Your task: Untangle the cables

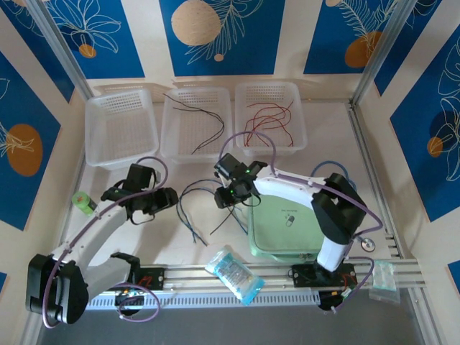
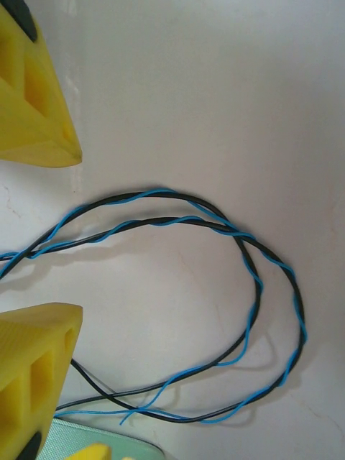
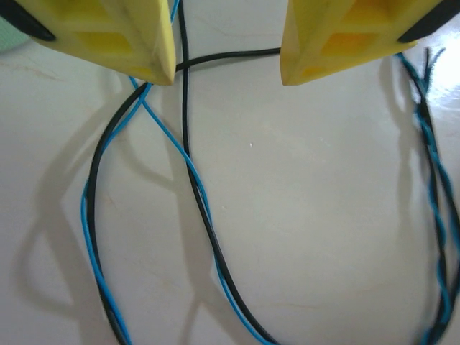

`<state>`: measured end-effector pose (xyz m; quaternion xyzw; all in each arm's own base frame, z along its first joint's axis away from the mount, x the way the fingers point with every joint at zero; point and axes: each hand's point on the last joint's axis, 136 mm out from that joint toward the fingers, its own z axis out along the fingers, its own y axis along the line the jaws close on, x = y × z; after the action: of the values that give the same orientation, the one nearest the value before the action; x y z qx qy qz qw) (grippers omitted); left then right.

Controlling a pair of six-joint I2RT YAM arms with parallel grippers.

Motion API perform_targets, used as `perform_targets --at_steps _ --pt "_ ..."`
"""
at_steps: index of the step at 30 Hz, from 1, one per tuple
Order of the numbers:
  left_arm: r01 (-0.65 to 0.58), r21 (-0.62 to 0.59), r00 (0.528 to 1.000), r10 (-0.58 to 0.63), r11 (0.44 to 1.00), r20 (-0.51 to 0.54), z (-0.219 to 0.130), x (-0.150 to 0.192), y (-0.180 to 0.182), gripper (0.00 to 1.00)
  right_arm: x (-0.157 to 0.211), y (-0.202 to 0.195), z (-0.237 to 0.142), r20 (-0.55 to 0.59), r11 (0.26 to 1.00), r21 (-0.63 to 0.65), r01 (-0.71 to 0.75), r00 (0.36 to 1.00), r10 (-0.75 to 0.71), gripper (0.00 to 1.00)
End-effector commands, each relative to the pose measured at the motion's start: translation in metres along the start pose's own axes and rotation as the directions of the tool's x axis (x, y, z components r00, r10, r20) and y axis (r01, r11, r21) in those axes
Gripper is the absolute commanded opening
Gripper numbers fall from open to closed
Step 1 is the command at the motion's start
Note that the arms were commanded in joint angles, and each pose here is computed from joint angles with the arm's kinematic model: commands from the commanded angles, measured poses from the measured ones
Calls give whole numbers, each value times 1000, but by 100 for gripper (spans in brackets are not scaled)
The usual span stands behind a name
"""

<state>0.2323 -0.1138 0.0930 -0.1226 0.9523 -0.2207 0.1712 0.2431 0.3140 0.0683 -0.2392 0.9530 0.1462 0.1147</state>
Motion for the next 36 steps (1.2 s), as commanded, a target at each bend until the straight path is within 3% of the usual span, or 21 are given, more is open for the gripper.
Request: perform_targets --at_steps 1,4,11,20,29,36 --pt "16 51 1000 -17 999 20 -1 1 -9 52 4 3 0 -44 994 51 95 995 -93 38" --pt "18 47 1000 -18 999 13 0 4 -7 52 11 8 4 -92 988 52 147 986 -142 34" --pt "28 52 1000 -28 998 -3 2 8 -6 52 29 25 10 -146 942 16 335 933 -329 36" --pt "34 42 999 -33 999 -10 2 10 -3 52 55 39 21 -110 738 -94 669 729 -675 52" --pt "90 32 995 -89 995 -40 5 19 3 52 50 45 22 -35 624 -159 765 627 -778 56" --pt "98 26 994 -97 995 -40 2 22 8 52 60 38 30 -76 580 -178 795 577 -813 56"
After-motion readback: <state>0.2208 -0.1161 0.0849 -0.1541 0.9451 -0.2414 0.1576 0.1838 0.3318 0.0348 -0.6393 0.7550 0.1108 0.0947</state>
